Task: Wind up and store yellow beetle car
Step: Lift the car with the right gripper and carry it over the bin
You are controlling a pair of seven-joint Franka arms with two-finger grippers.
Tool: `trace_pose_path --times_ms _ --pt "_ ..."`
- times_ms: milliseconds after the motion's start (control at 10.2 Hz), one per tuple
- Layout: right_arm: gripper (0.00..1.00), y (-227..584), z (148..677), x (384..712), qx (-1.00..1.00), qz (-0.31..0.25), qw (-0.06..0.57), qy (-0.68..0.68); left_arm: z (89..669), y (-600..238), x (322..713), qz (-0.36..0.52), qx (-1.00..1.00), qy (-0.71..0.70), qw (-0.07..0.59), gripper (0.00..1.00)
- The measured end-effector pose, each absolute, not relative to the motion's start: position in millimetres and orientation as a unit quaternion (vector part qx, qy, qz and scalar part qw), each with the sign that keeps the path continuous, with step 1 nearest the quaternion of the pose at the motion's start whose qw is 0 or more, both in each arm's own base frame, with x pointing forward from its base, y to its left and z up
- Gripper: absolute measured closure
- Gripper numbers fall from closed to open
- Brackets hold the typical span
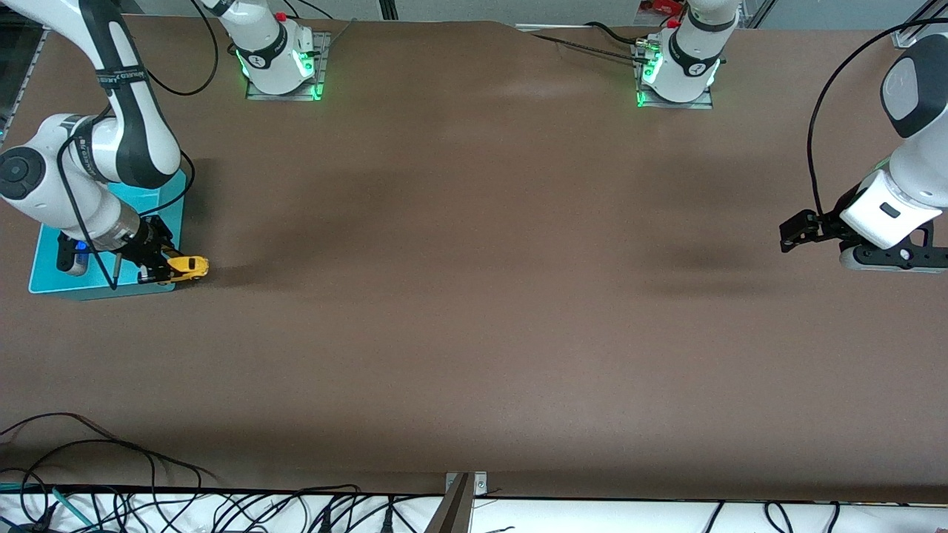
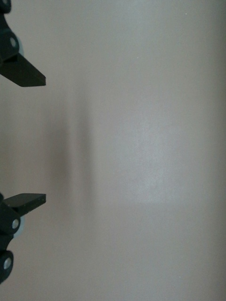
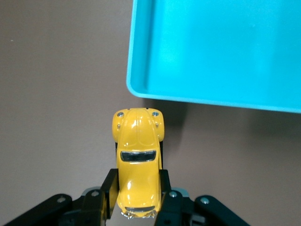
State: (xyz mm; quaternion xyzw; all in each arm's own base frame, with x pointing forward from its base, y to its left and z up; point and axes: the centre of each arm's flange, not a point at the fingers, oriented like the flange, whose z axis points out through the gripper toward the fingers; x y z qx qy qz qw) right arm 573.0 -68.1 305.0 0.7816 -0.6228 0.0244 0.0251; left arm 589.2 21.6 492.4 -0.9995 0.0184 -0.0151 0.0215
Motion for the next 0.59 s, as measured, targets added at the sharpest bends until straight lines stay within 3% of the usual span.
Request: trace_pose_path --times_ms 589 --pt "0.61 -114.9 330.1 571.2 0.783 0.013 0.131 -0.608 492.2 21.9 589.2 -0.015 -0.999 0.018 0.021 0.0"
